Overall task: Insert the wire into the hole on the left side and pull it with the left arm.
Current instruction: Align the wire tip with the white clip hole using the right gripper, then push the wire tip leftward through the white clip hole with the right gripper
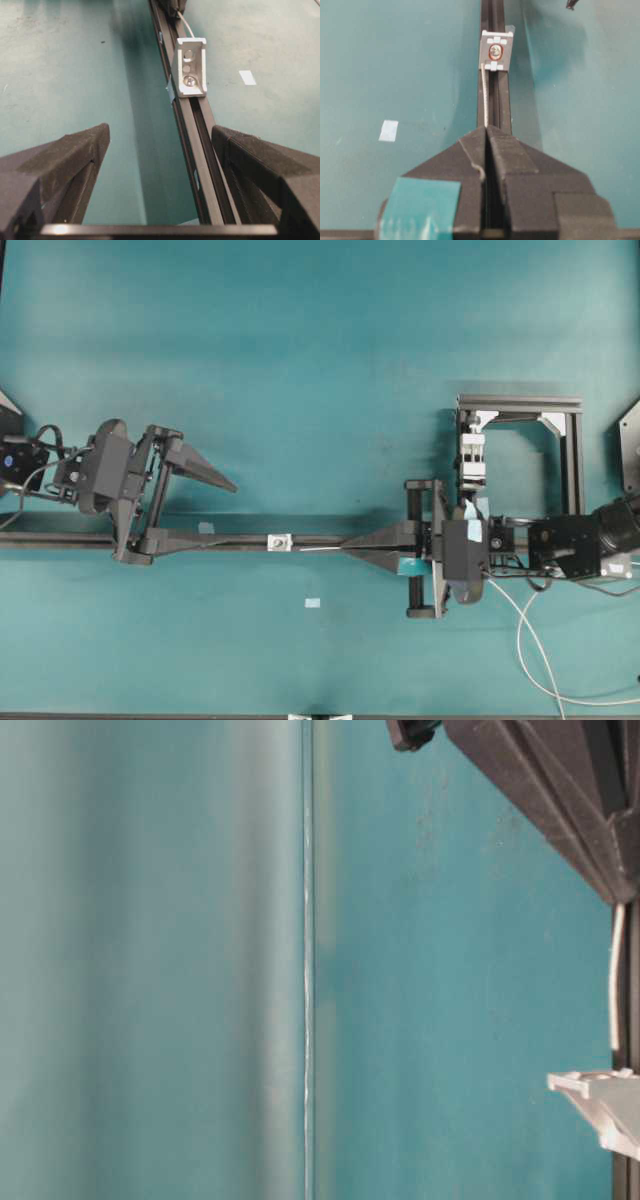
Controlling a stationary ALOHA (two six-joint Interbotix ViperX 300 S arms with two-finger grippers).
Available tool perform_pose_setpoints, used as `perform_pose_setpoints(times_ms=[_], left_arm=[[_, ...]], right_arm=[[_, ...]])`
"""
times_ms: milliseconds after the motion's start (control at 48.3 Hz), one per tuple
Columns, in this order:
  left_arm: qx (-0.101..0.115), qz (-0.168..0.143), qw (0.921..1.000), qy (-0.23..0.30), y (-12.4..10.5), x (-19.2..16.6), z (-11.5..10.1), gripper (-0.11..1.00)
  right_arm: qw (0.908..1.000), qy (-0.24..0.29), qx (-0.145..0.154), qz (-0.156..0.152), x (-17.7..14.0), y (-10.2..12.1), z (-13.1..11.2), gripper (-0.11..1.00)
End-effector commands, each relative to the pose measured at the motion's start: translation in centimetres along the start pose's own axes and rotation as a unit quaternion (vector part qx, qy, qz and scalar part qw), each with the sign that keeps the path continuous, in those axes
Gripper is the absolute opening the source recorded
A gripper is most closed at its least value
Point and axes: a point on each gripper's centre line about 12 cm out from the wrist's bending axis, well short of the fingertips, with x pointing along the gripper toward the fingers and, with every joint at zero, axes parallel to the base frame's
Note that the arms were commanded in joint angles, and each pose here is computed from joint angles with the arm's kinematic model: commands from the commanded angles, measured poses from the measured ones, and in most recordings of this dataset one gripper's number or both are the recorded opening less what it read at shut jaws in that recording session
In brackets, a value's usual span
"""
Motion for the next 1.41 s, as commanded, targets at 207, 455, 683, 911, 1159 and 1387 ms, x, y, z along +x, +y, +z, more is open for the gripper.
perform_pose_setpoints(times_ms=[207, 455, 683, 911, 1159, 1387], left_arm=[[0.001, -0.002, 0.9999, -0.011, -0.1, 0.1, 0.6, 0.66], [0.001, -0.002, 0.9999, -0.011, -0.1, 0.1, 0.5, 0.66], [0.001, -0.002, 0.9999, -0.011, -0.1, 0.1, 0.5, 0.66], [0.001, -0.002, 0.9999, -0.011, -0.1, 0.1, 0.6, 0.66], [0.001, -0.002, 0.9999, -0.011, -0.1, 0.1, 0.6, 0.66], [0.002, -0.002, 0.9999, -0.011, -0.1, 0.1, 0.6, 0.66]], right_arm=[[0.9999, -0.011, 0.004, -0.002, 0.5, -0.2, 0.8, 0.05], [0.9999, -0.012, 0.003, -0.003, 0.6, -0.3, 0.9, 0.05], [0.9999, -0.013, 0.001, -0.001, 0.7, -0.4, 0.9, 0.05], [1.0000, -0.008, 0.002, -0.002, 1.0, -0.4, 0.9, 0.05], [1.0000, -0.005, -0.002, 0.004, 1.7, -0.3, 0.9, 0.05], [1.0000, 0.001, -0.001, 0.006, 2.1, -0.3, 1.1, 0.05]])
